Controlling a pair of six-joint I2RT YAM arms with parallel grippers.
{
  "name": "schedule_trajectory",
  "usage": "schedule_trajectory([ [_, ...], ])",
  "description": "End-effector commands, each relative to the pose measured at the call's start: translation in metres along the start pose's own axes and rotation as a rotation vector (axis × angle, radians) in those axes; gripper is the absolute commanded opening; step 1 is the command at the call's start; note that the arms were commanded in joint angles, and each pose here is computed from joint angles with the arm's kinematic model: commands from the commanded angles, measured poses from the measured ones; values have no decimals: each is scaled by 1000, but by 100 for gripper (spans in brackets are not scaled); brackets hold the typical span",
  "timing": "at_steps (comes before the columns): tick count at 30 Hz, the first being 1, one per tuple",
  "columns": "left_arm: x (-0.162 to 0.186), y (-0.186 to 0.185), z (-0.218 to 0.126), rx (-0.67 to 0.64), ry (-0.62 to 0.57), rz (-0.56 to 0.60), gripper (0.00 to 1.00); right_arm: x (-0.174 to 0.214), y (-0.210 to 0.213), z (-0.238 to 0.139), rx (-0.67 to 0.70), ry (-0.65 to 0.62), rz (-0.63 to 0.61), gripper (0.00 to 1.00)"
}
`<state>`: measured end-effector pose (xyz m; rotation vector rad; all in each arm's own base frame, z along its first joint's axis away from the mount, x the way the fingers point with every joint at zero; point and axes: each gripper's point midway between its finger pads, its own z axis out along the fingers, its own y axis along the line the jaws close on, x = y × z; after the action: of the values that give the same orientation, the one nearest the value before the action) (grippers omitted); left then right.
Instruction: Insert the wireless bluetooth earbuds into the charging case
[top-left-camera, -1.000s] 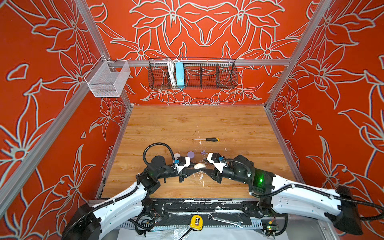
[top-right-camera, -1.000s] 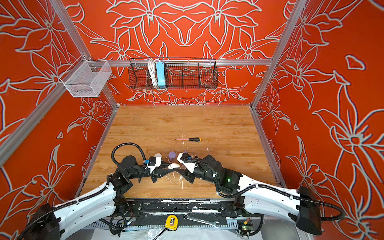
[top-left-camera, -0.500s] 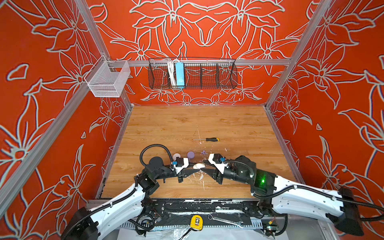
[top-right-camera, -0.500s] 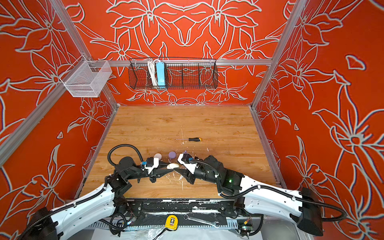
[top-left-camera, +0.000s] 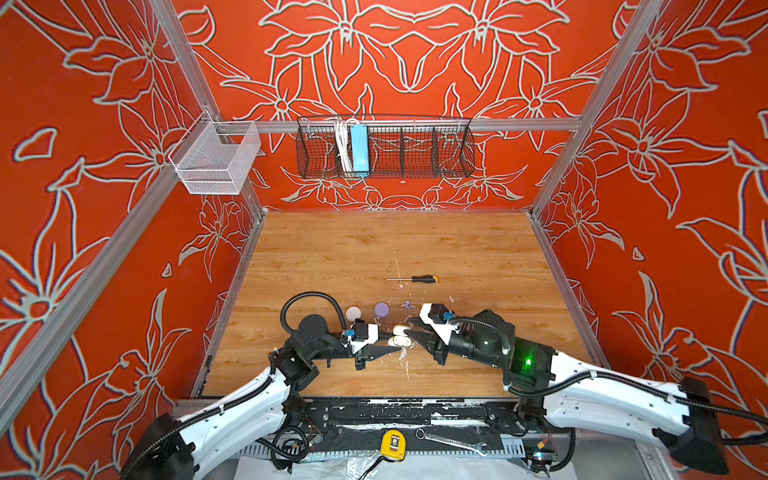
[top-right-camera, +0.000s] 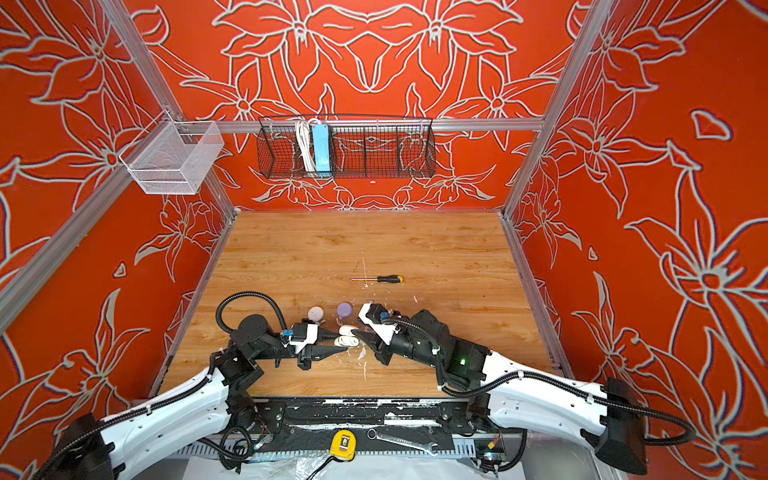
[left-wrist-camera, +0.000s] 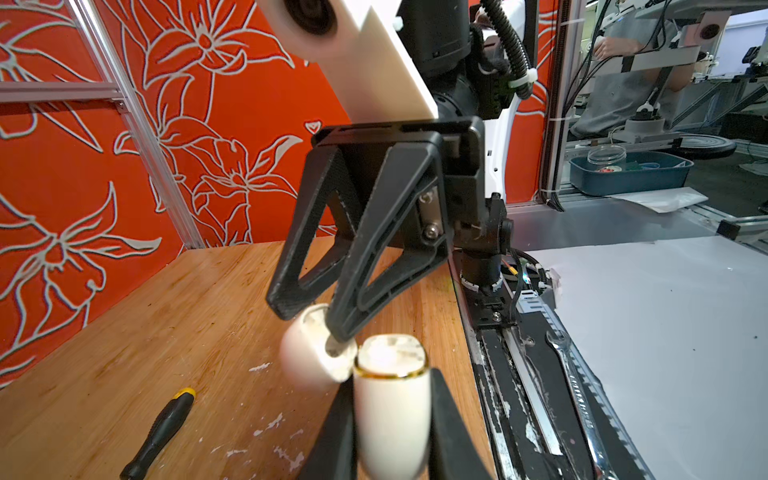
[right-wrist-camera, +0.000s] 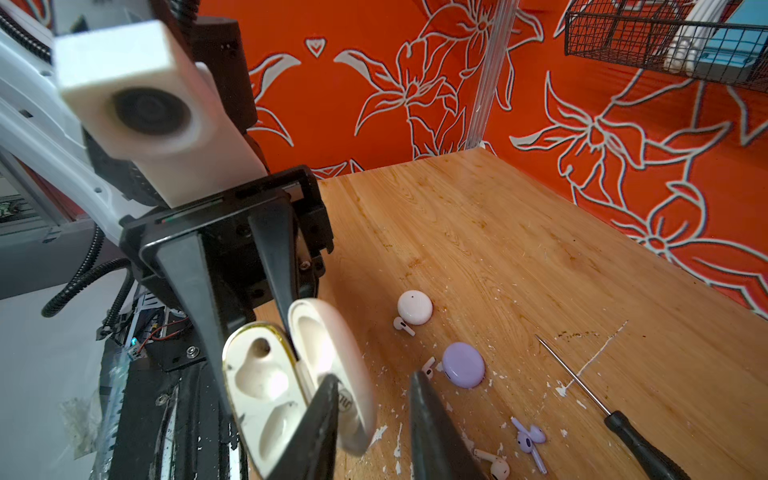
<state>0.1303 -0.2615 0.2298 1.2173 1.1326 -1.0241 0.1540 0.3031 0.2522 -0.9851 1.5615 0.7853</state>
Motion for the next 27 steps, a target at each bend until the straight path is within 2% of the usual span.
schedule_trajectory([
  [1,-14,-31,-1,163,-55,65,0,-5,-20,-2,101,-23,10,31],
  [4,-14,-28,0,148,-49,55,0,-4,-19,-1,93,-19,10,32],
  [7,-12,-21,1,105,-42,34,0,-5,-20,-2,99,-21,13,42],
  [10,-11,-14,0,62,-55,11,0,-6,-22,-3,111,-24,20,47],
  [19,5,39,-18,-138,-141,-170,0,-10,-35,-5,191,-39,79,65],
  [24,27,80,-40,-353,-183,-286,0,-3,-65,-11,366,-36,143,79],
  [27,26,78,-40,-344,-181,-254,0,11,-96,-21,549,-10,223,83],
])
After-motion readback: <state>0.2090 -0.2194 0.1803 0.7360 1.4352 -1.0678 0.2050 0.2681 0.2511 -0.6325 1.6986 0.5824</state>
